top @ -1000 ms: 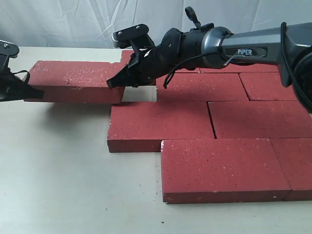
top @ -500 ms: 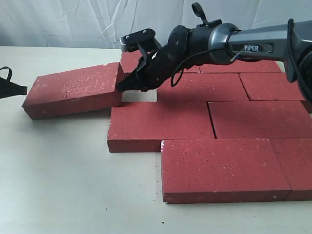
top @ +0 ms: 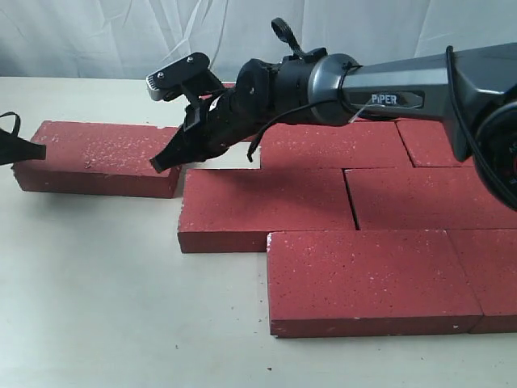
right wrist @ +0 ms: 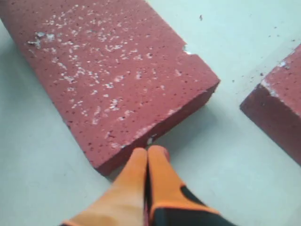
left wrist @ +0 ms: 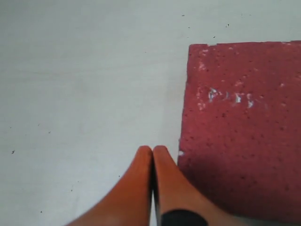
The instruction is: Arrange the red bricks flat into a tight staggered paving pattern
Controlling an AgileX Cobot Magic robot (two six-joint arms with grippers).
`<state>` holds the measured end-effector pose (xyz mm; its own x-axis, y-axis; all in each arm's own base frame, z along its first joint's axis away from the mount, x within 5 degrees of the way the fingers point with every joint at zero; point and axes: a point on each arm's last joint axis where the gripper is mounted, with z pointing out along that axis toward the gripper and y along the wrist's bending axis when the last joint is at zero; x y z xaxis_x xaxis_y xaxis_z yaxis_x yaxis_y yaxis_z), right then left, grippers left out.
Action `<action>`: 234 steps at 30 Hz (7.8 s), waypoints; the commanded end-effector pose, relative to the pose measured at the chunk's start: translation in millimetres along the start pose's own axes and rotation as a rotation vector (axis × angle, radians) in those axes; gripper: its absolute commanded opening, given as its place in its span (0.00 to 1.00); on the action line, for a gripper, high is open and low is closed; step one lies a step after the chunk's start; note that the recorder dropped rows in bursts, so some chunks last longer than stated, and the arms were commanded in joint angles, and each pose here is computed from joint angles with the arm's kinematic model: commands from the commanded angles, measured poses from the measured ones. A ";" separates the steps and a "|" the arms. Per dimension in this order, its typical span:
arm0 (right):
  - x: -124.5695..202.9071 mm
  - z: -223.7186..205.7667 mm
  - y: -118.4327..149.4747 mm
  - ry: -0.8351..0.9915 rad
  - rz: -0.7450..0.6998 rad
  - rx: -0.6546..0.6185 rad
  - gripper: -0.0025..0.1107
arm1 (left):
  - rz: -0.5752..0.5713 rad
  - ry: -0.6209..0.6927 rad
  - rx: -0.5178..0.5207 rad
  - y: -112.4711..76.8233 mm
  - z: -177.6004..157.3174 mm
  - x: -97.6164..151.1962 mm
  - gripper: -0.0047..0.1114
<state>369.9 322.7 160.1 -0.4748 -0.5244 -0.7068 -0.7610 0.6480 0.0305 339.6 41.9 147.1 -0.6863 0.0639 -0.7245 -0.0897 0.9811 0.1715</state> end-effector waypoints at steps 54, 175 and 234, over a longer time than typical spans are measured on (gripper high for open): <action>-24.1 58.5 43.9 0.166 -0.312 -0.232 0.01 | -0.175 -0.058 0.000 32.9 46.4 14.7 0.04; -14.2 66.1 -44.5 0.136 -0.127 0.054 0.01 | -0.262 -0.063 0.287 19.2 57.2 3.5 0.04; -54.4 -2.2 -0.8 0.166 -0.256 -0.216 0.01 | -0.165 -0.061 0.455 -20.7 52.5 -1.8 0.04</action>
<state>393.2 351.7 198.3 -0.3277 -0.7374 -0.5907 -0.9299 0.3623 0.0636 378.6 36.8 107.4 -0.6500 -0.1082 -0.7522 0.1187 0.9632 -0.2412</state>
